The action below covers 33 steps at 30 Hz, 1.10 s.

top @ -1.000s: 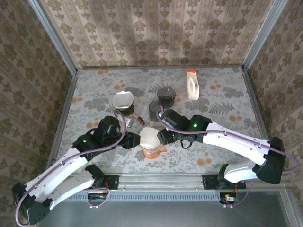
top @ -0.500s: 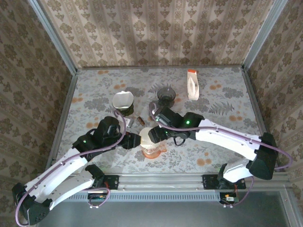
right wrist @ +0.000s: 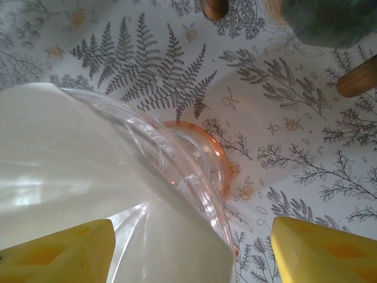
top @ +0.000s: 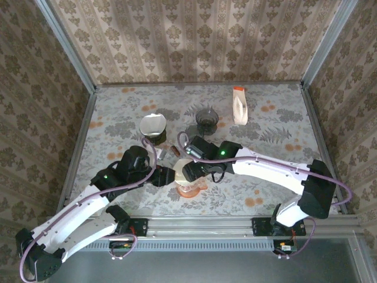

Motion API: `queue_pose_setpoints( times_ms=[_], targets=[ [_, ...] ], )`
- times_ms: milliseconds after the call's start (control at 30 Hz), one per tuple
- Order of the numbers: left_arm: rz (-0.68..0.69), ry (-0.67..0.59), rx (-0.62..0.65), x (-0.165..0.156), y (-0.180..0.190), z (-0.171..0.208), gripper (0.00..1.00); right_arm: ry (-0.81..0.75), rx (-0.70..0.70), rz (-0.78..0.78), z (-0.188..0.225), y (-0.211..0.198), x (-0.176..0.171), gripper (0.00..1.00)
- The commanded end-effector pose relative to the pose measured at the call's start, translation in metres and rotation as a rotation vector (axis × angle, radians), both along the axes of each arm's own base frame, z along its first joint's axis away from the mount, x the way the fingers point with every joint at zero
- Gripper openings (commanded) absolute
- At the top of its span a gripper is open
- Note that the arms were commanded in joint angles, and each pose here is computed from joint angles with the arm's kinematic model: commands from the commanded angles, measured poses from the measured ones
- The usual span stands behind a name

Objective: Place the coffee filter in the dripper

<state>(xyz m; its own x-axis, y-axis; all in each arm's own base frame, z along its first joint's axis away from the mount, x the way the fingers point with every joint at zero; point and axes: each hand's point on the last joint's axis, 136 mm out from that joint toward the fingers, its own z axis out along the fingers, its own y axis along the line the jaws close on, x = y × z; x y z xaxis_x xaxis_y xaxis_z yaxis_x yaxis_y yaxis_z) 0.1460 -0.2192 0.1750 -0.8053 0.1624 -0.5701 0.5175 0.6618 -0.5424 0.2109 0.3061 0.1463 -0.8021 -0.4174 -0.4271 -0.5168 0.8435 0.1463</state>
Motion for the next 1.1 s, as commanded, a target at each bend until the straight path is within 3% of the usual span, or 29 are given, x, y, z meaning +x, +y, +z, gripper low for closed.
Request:
queue_pose_setpoints(
  times_ms=[0,433,833,1067],
  targets=[
    [0.004,0.01,-0.022,0.0,-0.002,0.0,0.45,0.028,-0.025,0.033,-0.009,0.003,-0.005,0.72],
    [0.009,0.01,-0.033,0.001,-0.002,-0.001,0.47,0.065,-0.121,0.032,-0.032,0.002,-0.004,0.72],
    [0.039,-0.002,-0.092,0.003,0.0,0.01,0.64,0.067,-0.176,0.021,-0.042,-0.001,-0.001,0.72],
    [0.03,0.02,-0.08,0.0,0.001,0.003,0.51,0.061,-0.186,0.006,-0.044,-0.002,0.0,0.71]
  ],
)
